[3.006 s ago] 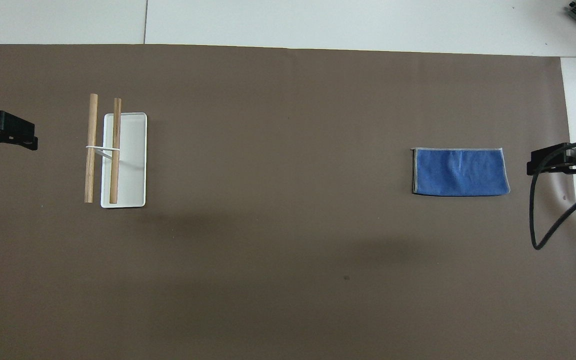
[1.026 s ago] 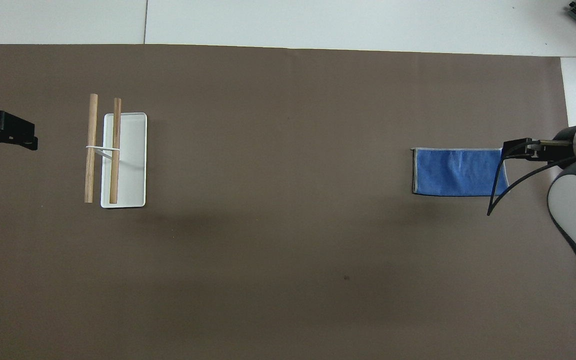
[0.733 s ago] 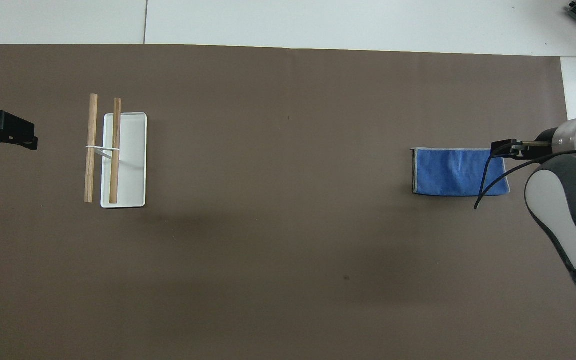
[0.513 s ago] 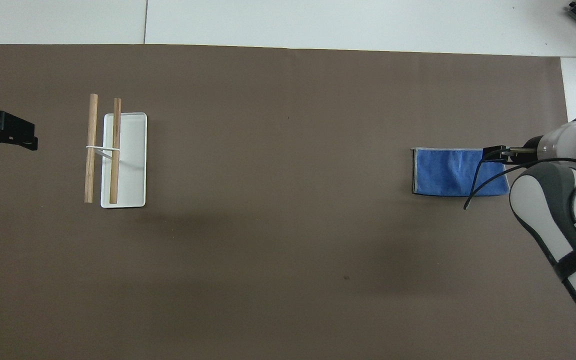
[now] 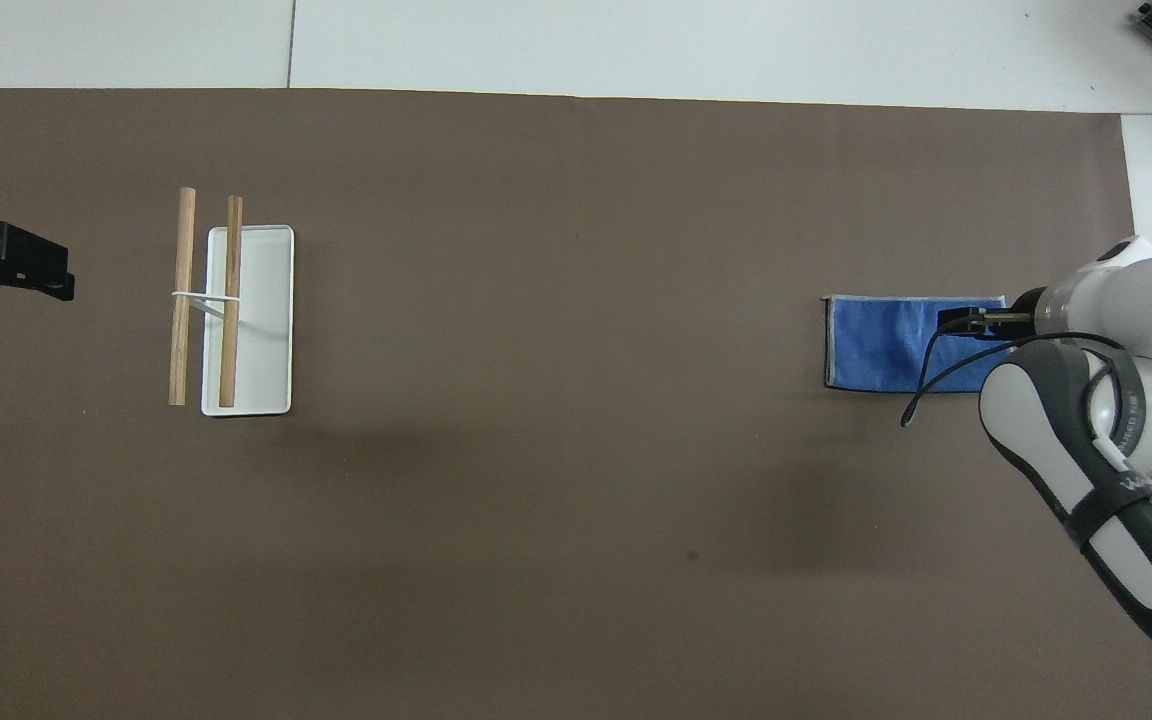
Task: Right arm passes towel to left arm to hang
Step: 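Reach the right gripper down onto the blue towel's edge, then close the right gripper on the blue towel and lift it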
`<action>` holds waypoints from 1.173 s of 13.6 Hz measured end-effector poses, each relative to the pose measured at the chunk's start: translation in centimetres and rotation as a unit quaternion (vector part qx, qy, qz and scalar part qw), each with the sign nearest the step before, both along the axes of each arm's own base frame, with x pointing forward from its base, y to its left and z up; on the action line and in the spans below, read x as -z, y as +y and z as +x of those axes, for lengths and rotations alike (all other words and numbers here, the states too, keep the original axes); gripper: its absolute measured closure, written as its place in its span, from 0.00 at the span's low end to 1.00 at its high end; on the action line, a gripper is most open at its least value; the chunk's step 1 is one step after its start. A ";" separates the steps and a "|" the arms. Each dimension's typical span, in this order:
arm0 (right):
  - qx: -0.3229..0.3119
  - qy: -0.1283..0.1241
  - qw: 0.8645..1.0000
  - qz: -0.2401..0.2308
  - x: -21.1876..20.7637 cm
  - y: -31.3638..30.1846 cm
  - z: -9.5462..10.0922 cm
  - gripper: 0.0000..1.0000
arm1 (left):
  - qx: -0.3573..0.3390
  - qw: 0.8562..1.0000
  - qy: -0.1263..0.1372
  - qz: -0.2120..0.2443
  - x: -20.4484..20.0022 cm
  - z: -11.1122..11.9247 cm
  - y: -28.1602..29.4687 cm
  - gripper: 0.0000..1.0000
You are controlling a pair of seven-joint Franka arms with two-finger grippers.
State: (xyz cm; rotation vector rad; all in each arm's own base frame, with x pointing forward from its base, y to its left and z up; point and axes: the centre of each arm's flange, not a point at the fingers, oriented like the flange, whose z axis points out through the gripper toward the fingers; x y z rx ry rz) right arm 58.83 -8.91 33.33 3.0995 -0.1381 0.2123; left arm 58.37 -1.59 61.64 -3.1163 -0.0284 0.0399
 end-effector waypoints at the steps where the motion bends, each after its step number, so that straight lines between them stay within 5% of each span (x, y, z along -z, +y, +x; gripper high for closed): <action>1: -0.001 0.002 1.000 0.001 0.8 0.1 0.0 0.00 | 0.000 1.000 0.000 0.000 0.0 0.0 0.0 0.00; 7: -0.002 0.007 1.000 0.002 5.0 0.2 0.3 0.00 | 0.000 1.000 0.000 0.000 0.0 0.0 0.0 0.00; 16: -0.004 0.007 1.000 0.002 5.3 0.2 0.3 0.00 | 0.012 1.000 -0.020 -0.002 -0.5 0.3 -1.2 0.00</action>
